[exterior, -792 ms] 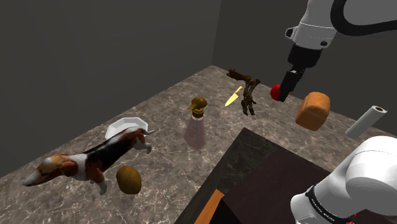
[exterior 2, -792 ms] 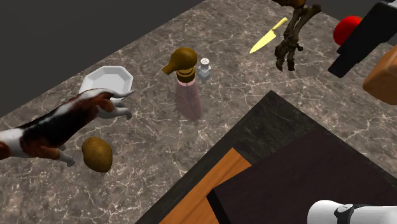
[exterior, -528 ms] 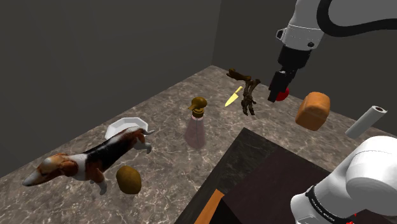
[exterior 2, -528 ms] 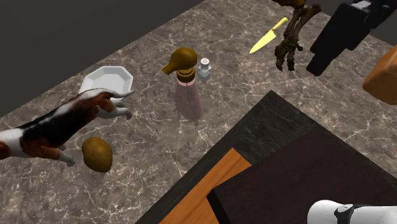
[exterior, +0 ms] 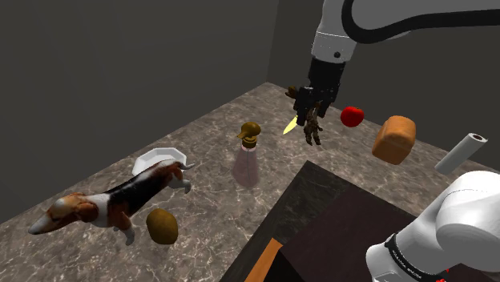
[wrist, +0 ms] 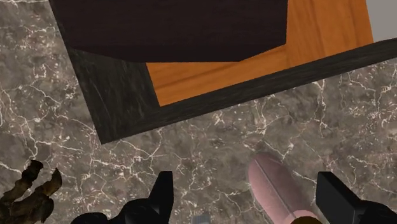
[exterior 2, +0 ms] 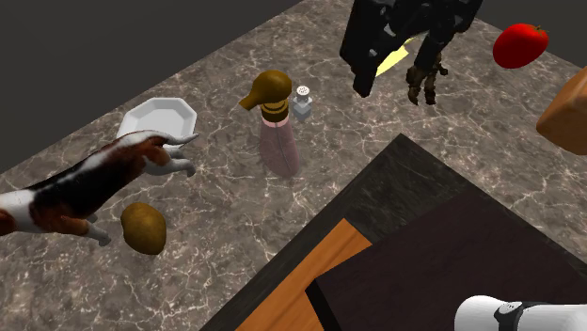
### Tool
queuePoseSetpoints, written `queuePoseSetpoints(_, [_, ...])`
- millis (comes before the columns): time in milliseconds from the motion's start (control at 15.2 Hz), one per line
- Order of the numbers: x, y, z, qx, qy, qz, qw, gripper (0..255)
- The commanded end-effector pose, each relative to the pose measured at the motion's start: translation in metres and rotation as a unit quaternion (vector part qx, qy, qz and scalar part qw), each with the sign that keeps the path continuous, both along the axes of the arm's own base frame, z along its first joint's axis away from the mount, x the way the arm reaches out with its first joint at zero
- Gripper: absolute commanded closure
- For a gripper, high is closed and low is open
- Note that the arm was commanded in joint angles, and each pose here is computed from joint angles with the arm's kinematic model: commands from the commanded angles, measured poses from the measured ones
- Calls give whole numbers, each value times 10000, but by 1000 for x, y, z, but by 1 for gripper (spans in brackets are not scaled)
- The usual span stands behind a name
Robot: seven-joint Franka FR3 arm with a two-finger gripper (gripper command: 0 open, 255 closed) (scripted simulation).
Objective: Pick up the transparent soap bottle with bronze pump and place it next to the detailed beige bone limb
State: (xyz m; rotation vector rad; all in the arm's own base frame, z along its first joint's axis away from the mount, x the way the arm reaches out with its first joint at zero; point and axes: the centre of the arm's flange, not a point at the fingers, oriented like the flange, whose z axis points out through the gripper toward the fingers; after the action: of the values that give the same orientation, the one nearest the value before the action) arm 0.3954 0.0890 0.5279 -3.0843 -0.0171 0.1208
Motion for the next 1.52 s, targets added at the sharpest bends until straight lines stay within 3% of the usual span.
queuePoseSetpoints(0, [23, 16, -8, 63, 29, -189, 9998, 0])
queuePoseSetpoints(726, [140, 83, -34, 360, 179, -1131, 9928, 0])
queuePoseSetpoints(1188, [137, 88, -71, 360, 179, -1131, 9928, 0])
queuePoseSetpoints(1452, [137, 89, -74, 360, 179, -1131, 9928, 0])
